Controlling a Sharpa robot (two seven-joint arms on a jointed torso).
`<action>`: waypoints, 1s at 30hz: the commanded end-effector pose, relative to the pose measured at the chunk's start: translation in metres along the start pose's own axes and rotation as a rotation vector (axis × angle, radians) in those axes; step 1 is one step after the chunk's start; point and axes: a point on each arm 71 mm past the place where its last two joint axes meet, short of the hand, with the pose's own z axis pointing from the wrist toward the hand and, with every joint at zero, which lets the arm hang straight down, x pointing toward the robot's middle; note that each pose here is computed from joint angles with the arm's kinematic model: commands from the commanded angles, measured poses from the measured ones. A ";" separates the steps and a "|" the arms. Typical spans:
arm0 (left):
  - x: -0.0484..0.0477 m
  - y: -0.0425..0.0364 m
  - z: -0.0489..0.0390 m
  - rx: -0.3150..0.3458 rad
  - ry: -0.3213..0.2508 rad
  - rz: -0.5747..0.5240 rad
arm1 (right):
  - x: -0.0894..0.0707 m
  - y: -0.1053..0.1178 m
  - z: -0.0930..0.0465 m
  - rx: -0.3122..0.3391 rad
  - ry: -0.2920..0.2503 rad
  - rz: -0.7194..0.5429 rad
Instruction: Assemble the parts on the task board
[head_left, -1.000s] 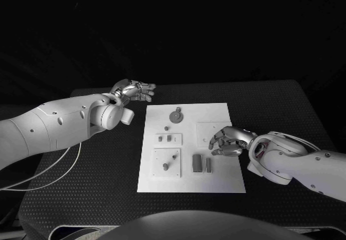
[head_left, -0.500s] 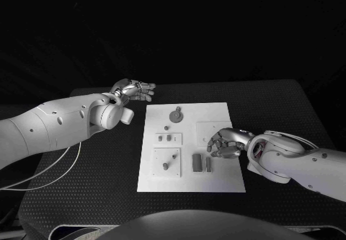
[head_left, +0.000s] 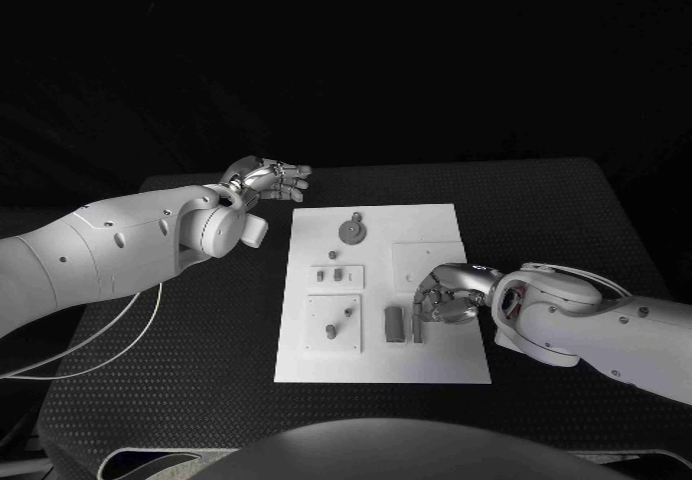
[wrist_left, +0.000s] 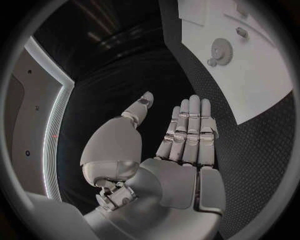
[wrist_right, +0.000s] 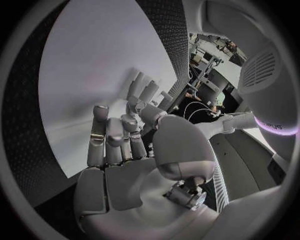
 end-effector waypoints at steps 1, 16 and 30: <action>0.0019 -0.0016 0.0003 0.008 0.015 -0.004 | 0.006 0.000 0.001 -0.006 0.056 -0.017; 0.0015 -0.0014 0.0001 0.006 0.015 -0.004 | 0.009 0.002 0.005 0.001 0.031 -0.017; 0.0018 -0.0012 0.0005 0.002 0.017 -0.004 | 0.015 0.004 0.012 0.029 -0.050 -0.095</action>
